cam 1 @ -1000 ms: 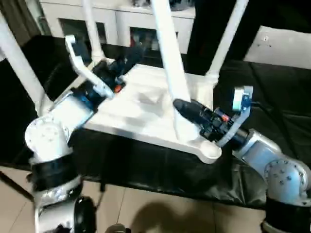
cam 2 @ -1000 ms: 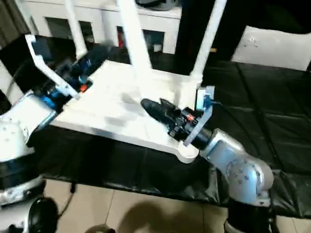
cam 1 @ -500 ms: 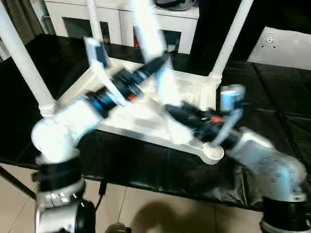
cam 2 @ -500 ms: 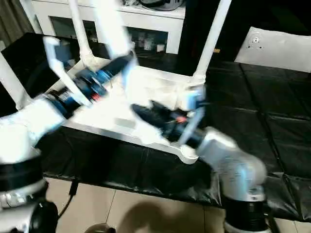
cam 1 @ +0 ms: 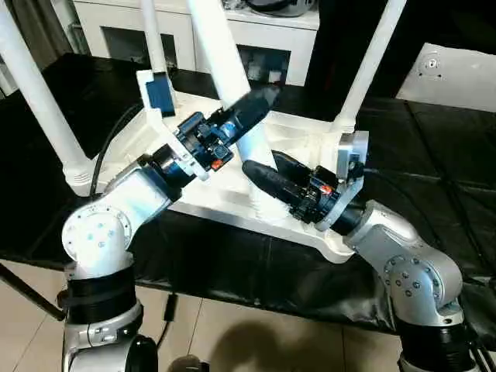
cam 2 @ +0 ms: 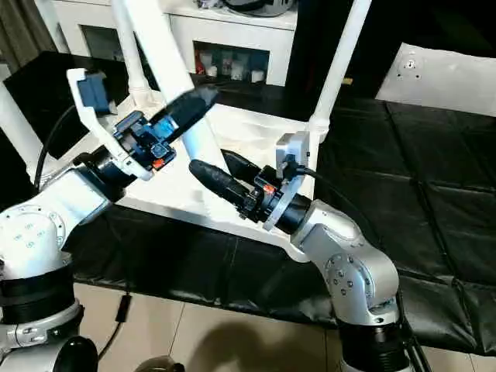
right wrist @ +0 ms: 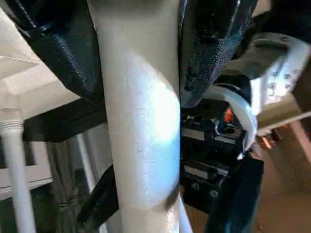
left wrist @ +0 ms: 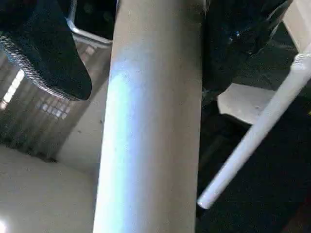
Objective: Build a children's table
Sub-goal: Move to table
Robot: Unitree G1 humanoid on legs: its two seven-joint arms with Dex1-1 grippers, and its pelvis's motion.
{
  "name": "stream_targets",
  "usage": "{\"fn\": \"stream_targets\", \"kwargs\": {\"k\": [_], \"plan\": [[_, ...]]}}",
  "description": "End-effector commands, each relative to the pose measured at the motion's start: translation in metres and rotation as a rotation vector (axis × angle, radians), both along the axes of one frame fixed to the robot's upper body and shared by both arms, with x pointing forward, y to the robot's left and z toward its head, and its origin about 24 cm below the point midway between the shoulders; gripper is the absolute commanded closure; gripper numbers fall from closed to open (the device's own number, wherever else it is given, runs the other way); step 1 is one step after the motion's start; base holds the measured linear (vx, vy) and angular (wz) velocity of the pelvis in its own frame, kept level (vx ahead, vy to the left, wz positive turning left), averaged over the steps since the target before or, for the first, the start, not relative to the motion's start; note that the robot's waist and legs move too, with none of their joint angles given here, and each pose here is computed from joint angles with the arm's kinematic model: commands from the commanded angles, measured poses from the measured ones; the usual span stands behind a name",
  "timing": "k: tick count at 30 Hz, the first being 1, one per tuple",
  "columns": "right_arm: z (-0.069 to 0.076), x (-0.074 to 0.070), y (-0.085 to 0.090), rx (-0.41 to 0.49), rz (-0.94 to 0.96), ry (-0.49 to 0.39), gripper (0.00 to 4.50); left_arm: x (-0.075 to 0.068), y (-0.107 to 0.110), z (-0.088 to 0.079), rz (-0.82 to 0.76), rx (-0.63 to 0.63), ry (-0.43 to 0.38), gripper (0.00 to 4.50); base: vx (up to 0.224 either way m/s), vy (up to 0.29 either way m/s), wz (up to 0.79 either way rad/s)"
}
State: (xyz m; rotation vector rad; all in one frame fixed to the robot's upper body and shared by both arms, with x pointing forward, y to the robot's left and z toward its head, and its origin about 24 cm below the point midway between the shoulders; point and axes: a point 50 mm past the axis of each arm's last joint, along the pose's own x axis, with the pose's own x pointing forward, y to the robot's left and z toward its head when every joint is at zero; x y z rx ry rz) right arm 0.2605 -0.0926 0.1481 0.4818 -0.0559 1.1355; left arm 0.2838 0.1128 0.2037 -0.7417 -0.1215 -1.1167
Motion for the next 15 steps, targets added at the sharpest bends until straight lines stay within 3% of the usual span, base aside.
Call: {"fn": "stream_targets", "kwargs": {"k": [1,15], "plan": [[-0.0041,-0.0026,-0.0059,0.004,0.028,0.033,2.6,-0.0022,-0.001,0.0038,-0.048,-0.011,-0.051,1.4,0.0,0.0,0.0],[-0.0051,-0.0123,-0.0094,0.008,0.102,0.08,2.6,0.0037,0.0064,0.0052,-0.106,-0.073,-0.064,1.4,0.0,0.0,0.0]]}}
